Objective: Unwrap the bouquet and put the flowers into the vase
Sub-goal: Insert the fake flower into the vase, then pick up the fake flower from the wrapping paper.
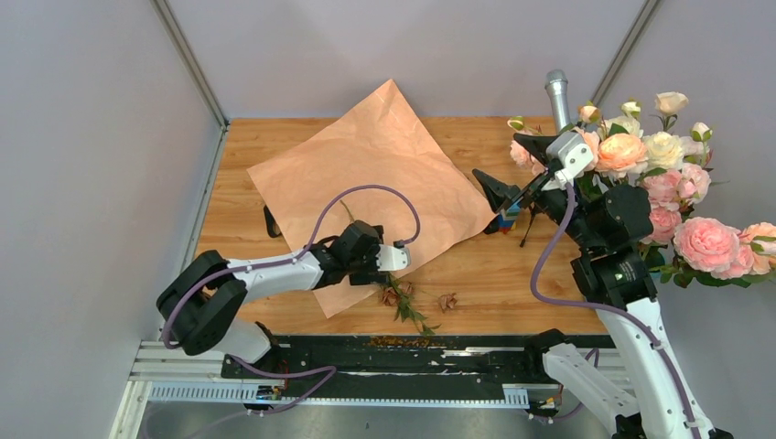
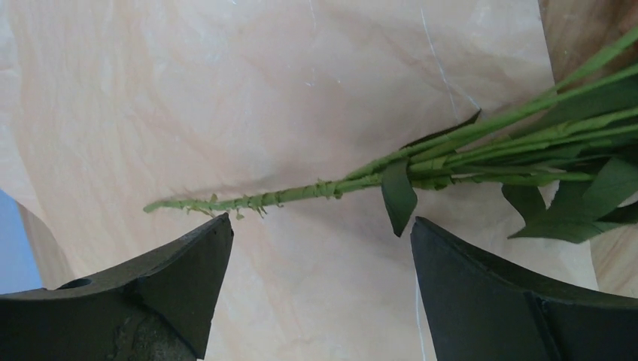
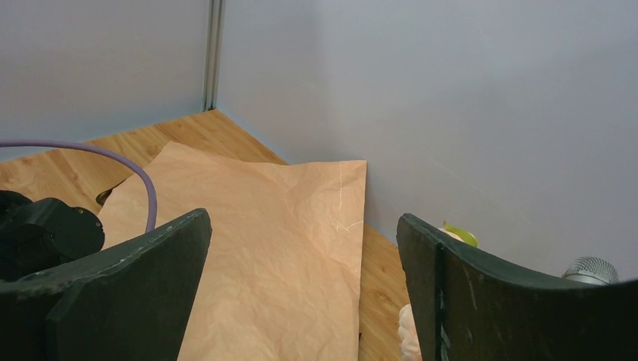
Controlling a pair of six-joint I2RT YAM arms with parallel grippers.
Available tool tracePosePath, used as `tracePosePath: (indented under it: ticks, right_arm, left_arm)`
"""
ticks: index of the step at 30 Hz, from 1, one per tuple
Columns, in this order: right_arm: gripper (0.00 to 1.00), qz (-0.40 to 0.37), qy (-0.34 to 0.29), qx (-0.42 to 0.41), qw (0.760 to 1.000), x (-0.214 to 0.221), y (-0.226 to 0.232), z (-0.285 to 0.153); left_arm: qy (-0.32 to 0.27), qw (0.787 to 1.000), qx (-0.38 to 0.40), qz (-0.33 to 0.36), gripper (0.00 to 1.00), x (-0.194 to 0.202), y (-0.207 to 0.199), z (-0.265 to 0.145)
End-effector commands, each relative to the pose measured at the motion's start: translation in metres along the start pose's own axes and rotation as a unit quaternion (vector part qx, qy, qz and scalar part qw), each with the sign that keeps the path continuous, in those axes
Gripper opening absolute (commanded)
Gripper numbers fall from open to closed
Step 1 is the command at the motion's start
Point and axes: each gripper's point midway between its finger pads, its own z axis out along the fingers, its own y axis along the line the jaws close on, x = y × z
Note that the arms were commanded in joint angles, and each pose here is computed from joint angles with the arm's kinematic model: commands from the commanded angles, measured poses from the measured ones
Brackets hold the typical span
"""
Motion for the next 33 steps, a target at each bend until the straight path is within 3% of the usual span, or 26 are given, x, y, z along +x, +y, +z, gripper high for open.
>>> tracePosePath:
  ticks: [1, 3, 13, 19, 25, 33]
  right_arm:
    - [0.94, -0.001, -0.020, 0.001, 1.000, -0.008, 0.001, 0.000]
    - [0.93, -0.001, -0.017, 0.002, 1.000, -0.005, 0.000, 0.001]
    - [0.91, -0.005, -0.013, 0.008, 1.000, 0.000, -0.002, 0.001]
    - [0.91, -0.009, -0.013, 0.016, 1.000, 0.000, -0.004, 0.000]
    - [0.91, -0.011, -0.012, 0.028, 0.999, 0.000, -0.008, -0.003]
    - [0.91, -0.008, -0.020, 0.033, 0.999, -0.006, -0.008, -0.007]
  left_arm:
    - [-0.035, 0.999, -0.014, 0.029, 0.94, -0.026, 0.015, 0.005]
    - [-0.034, 0.999, -0.010, 0.035, 0.90, -0.028, 0.014, 0.008]
    - [-0.013, 0.999, 0.016, 0.051, 0.47, -0.029, 0.000, 0.018]
    - [-0.018, 0.998, -0.002, 0.058, 0.20, -0.034, 0.005, 0.005]
    - [-0.033, 0.998, -0.024, 0.042, 0.00, -0.042, 0.016, -0.015]
    - [-0.064, 0.996, -0.057, -0.013, 0.00, -0.049, 0.027, -0.036]
